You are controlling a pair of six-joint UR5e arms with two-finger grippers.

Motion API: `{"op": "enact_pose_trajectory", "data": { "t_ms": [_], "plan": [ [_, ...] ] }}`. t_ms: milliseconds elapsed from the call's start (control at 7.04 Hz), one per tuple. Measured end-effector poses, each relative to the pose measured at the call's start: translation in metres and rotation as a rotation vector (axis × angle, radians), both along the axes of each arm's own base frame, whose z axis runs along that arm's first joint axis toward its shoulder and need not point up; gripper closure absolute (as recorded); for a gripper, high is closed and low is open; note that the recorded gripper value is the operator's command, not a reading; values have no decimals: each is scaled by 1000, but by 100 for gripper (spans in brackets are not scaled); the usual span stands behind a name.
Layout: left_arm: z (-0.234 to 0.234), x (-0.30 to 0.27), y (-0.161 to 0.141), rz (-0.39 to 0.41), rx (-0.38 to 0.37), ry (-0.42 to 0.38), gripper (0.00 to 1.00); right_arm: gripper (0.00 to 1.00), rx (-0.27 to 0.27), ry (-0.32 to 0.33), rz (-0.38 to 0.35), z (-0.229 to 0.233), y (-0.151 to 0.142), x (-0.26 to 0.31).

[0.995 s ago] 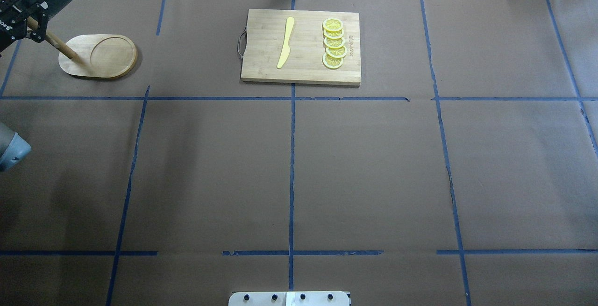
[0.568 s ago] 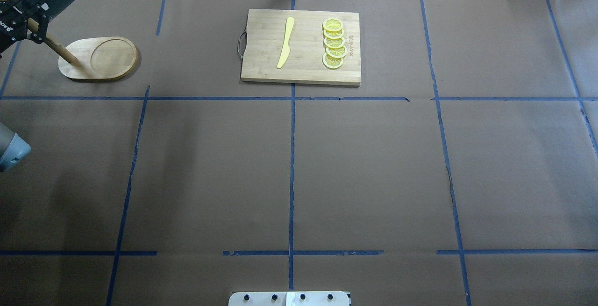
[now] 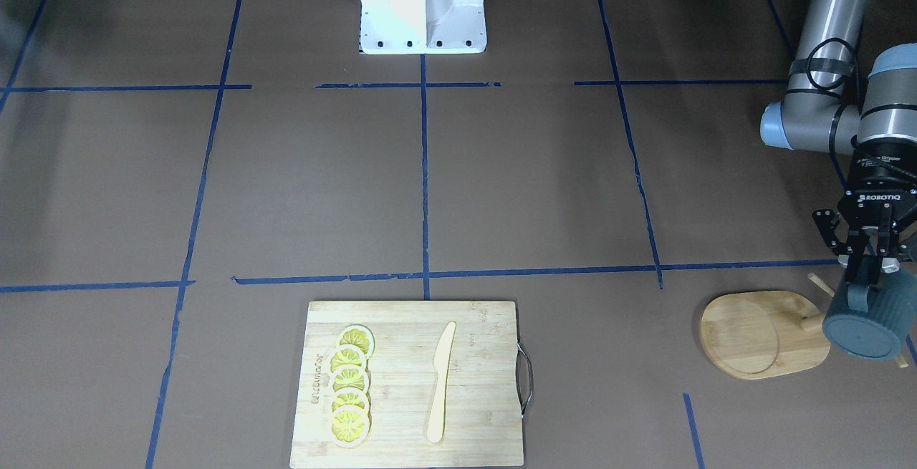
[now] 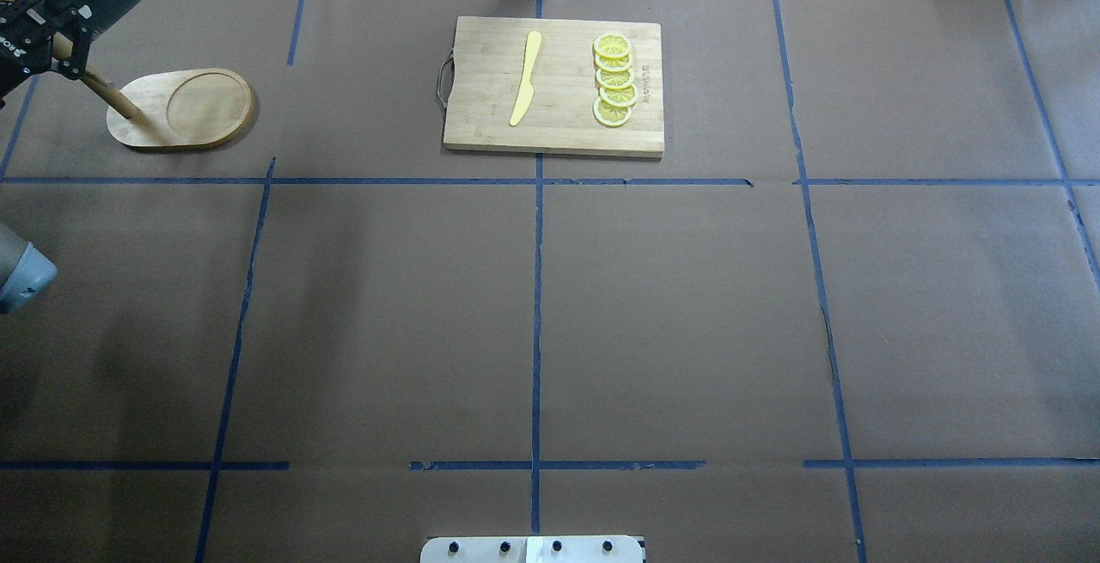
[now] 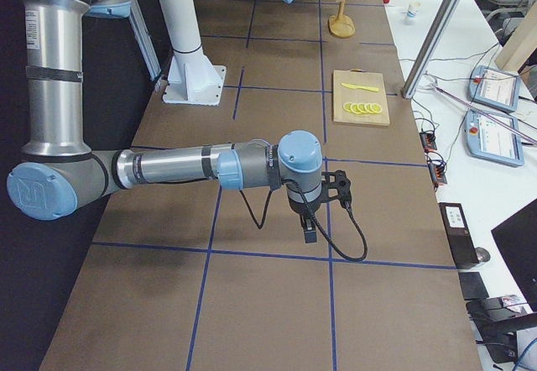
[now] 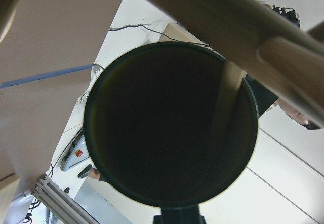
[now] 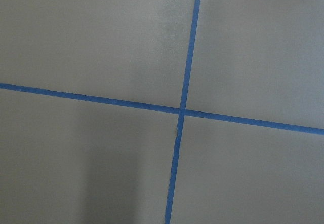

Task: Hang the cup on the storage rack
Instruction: 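Maneuver the held mug onto a wooden rack peg with the left gripper, then open the left gripper and draw it back from the hung mug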

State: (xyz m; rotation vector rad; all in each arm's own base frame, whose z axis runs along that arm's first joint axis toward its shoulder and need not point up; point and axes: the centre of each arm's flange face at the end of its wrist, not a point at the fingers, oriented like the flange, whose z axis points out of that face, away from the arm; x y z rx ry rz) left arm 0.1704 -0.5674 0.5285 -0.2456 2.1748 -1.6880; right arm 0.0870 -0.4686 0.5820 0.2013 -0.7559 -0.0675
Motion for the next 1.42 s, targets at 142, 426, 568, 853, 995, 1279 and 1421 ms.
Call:
{"op": "enact_pose_trajectory", "data": {
  "t_ms": [142, 426, 568, 853, 995, 1279, 1421],
  "plan": [
    [1, -3, -1, -4, -1, -1, 96, 0, 1, 0, 0, 0, 0, 0],
    [6, -8, -2, -12, -10, -7, 62, 0, 2, 0, 0, -1, -1, 0],
    [9, -9, -2, -14, -16, -13, 1, 0, 2, 0, 0, -1, -1, 0],
    [17, -19, -5, -27, -28, -28, 0, 0, 2, 0, 0, -1, -1, 0],
    [19, -26, -6, -24, -30, -32, 0, 0, 2, 0, 0, -1, -1, 0],
    [20, -34, -7, -13, -30, -34, 0, 0, 1, 0, 0, -1, -1, 0],
    [21, -40, -7, -6, -30, -38, 0, 0, 0, 0, 0, 0, -1, 0]
  ]
}}
